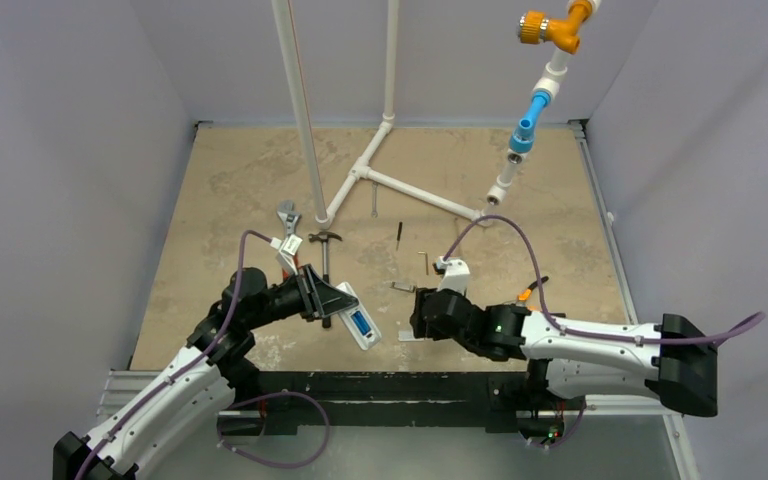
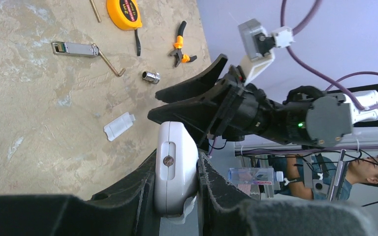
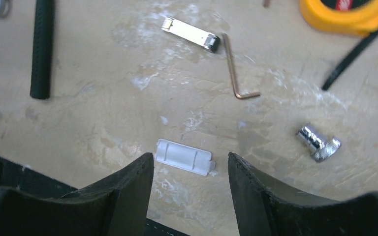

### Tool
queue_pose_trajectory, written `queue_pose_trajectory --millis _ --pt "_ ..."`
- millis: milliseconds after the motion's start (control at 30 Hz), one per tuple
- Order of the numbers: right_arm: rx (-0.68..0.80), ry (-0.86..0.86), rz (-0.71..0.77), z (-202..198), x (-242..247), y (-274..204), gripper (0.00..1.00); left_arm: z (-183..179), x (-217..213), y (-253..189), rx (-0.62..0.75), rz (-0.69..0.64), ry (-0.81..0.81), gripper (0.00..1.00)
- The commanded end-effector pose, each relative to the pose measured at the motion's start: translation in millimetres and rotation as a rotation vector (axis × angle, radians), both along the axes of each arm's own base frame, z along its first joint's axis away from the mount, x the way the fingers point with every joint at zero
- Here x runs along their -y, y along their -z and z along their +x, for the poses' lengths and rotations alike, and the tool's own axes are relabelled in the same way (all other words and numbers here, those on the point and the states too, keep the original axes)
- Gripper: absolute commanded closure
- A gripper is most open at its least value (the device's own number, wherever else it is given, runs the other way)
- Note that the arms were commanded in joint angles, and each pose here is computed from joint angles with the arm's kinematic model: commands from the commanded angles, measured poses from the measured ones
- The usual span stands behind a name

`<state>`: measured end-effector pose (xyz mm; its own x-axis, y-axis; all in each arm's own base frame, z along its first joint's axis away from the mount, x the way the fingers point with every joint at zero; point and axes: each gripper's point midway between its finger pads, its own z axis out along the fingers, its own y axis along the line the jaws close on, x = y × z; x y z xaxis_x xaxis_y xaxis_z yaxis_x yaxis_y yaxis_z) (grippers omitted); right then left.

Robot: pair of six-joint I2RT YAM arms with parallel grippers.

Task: Load the batteries into the remote control
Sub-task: Adjust the battery cover at the center of the board.

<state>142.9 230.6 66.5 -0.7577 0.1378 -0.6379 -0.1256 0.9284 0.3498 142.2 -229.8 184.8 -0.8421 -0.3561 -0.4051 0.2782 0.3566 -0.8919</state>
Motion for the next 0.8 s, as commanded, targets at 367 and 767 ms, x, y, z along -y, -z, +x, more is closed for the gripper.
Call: queue_pose_trajectory --millis 367,767 --pt "0.077 -0.750 -0.411 0 -38 -1 0.32 1 0 -25 0.076 -0.042 0.003 1.00" --pt "0.002 -0.794 -0.469 -1 -46 28 0.37 0 -3 -19 0.055 -0.014 -0.008 1.00"
